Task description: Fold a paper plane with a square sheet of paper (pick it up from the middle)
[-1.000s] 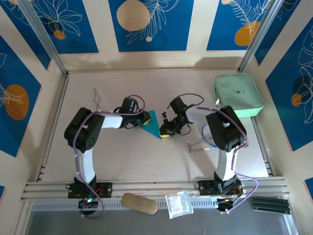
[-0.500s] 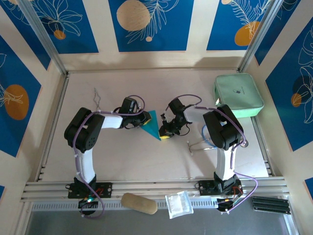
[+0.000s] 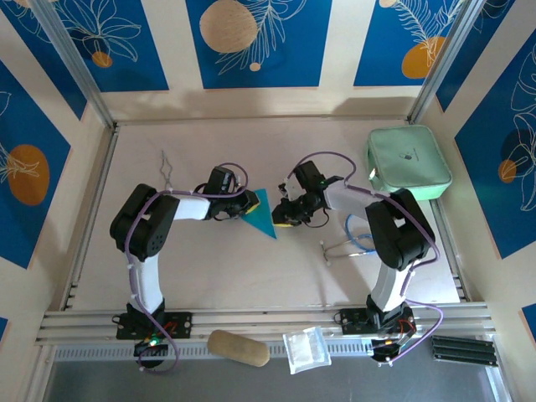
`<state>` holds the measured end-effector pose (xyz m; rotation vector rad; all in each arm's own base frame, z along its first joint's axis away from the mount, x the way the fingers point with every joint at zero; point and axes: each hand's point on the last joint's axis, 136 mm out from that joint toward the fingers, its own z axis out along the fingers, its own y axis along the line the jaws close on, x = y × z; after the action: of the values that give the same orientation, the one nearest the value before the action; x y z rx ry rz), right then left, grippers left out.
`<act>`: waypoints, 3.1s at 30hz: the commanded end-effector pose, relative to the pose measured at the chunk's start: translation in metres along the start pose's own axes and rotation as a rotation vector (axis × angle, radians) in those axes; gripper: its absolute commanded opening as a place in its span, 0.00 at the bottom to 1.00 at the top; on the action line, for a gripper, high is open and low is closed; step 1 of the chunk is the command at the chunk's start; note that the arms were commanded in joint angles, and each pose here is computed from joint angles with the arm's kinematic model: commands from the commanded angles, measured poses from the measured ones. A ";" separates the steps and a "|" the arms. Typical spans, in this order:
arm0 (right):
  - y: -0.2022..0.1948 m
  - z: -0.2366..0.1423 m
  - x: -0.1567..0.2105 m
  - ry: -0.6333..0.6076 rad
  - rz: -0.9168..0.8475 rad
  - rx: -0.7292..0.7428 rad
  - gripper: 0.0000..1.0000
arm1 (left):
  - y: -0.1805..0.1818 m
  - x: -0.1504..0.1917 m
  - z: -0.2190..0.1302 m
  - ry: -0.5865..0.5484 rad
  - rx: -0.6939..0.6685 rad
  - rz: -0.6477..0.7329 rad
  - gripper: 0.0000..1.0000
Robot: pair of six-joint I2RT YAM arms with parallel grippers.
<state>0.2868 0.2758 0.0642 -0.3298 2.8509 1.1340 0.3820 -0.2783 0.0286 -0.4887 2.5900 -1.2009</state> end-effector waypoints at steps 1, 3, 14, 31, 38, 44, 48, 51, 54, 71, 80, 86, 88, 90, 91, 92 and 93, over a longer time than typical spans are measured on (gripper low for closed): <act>0.012 0.008 -0.001 0.027 0.007 -0.053 0.17 | 0.020 0.004 0.003 0.012 -0.047 -0.038 0.19; 0.013 0.015 -0.003 0.041 0.010 -0.066 0.16 | 0.021 0.004 0.004 0.012 -0.048 -0.039 0.18; -0.001 0.033 0.010 0.123 0.051 -0.074 0.14 | 0.023 0.004 0.004 0.013 -0.055 -0.047 0.18; -0.016 0.047 0.022 0.188 0.062 -0.047 0.14 | 0.033 0.007 0.006 0.010 -0.072 -0.067 0.18; -0.012 0.043 0.024 0.194 0.041 -0.038 0.14 | 0.037 0.008 0.006 0.008 -0.081 -0.073 0.18; 0.004 0.022 0.021 0.124 0.011 -0.075 0.17 | 0.038 0.008 0.005 0.003 -0.082 -0.077 0.17; 0.008 0.020 0.026 0.136 0.011 -0.102 0.19 | 0.039 0.008 0.005 0.001 -0.080 -0.079 0.17; 0.005 0.026 0.032 0.162 0.016 -0.097 0.19 | 0.039 0.008 0.006 0.000 -0.079 -0.082 0.17; 0.000 0.031 0.035 0.178 0.023 -0.086 0.19 | 0.041 0.009 0.006 0.001 -0.083 -0.087 0.17; -0.027 0.058 0.053 0.264 0.021 0.026 0.18 | 0.043 0.011 0.005 -0.001 -0.081 -0.093 0.17; -0.051 0.053 0.053 0.266 -0.013 0.195 0.15 | 0.038 0.008 0.002 -0.011 -0.073 -0.092 0.17; -0.029 0.033 0.036 0.188 -0.164 0.156 0.17 | 0.027 0.000 -0.002 -0.028 -0.076 -0.072 0.17; -0.006 0.025 0.028 0.146 -0.191 0.070 0.19 | 0.028 0.000 -0.001 -0.024 -0.080 -0.077 0.17; 0.015 0.016 0.019 0.101 -0.177 -0.004 0.20 | 0.030 0.002 0.001 -0.017 -0.083 -0.086 0.17; 0.022 0.013 0.014 0.078 -0.155 -0.030 0.20 | 0.031 0.003 0.002 -0.014 -0.084 -0.092 0.17; 0.022 0.012 0.009 0.060 -0.125 -0.031 0.21 | 0.032 0.003 0.002 -0.014 -0.084 -0.097 0.17; 0.020 0.012 0.006 0.045 -0.094 -0.019 0.21 | 0.032 0.003 0.003 -0.015 -0.082 -0.101 0.17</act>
<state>0.2689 0.2915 0.0507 -0.5824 2.8759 1.0743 0.3830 -0.2758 0.0271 -0.5559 2.5591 -1.2224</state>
